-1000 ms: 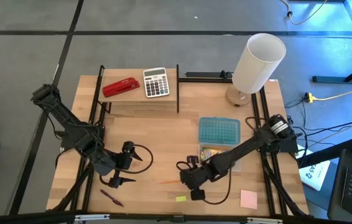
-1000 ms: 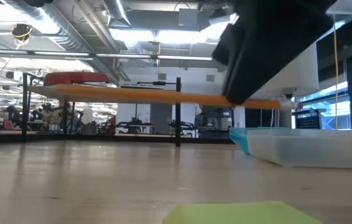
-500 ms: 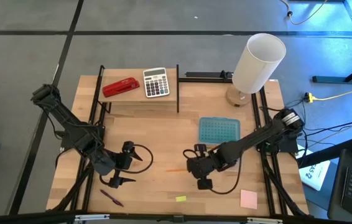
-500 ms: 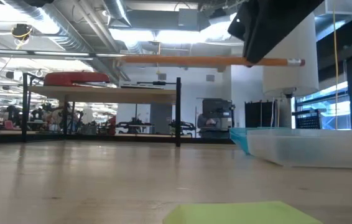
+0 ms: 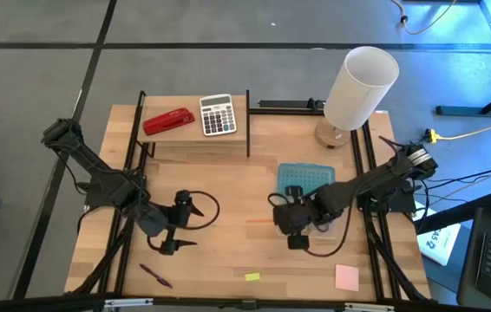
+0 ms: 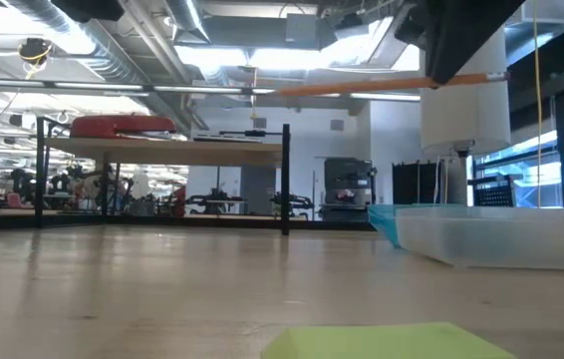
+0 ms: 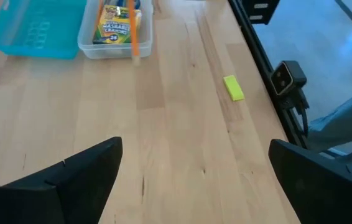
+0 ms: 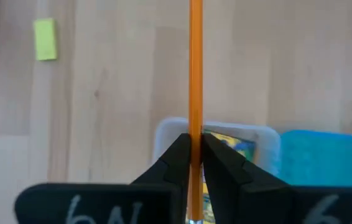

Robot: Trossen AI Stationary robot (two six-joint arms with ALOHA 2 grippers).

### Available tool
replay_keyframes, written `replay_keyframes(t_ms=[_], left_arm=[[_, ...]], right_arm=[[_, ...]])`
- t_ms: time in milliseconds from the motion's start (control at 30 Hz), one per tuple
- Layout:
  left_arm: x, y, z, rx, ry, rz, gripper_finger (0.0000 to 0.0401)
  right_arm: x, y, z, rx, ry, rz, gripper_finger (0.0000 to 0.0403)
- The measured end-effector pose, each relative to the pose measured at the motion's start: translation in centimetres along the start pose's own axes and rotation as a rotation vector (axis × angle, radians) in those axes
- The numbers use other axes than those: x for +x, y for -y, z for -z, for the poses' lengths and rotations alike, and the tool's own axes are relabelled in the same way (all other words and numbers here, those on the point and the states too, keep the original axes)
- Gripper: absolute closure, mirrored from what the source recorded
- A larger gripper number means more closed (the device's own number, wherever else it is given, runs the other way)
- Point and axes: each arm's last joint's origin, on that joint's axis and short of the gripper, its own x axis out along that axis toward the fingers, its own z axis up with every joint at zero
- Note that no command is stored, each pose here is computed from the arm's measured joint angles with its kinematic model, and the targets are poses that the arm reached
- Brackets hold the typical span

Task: Pack school essentials
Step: Put the orange pencil into the blue supply box

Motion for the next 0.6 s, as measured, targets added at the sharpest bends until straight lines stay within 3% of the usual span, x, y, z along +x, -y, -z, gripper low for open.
replay_keyframes(t_ms=[233, 600], left_arm=[[0.1, -0.2, -0.2, -0.013, 0.012, -0.006, 0.0002], [0.3, -0.8, -0.5, -0.031, 0.015, -0.029, 0.0002]], right_arm=[[-0.4, 2.7, 3.2, 0.071, -0.010, 0.020, 0.0359], [0.2, 4.6, 9.3, 0.170, -0.016, 0.024, 0.0359]])
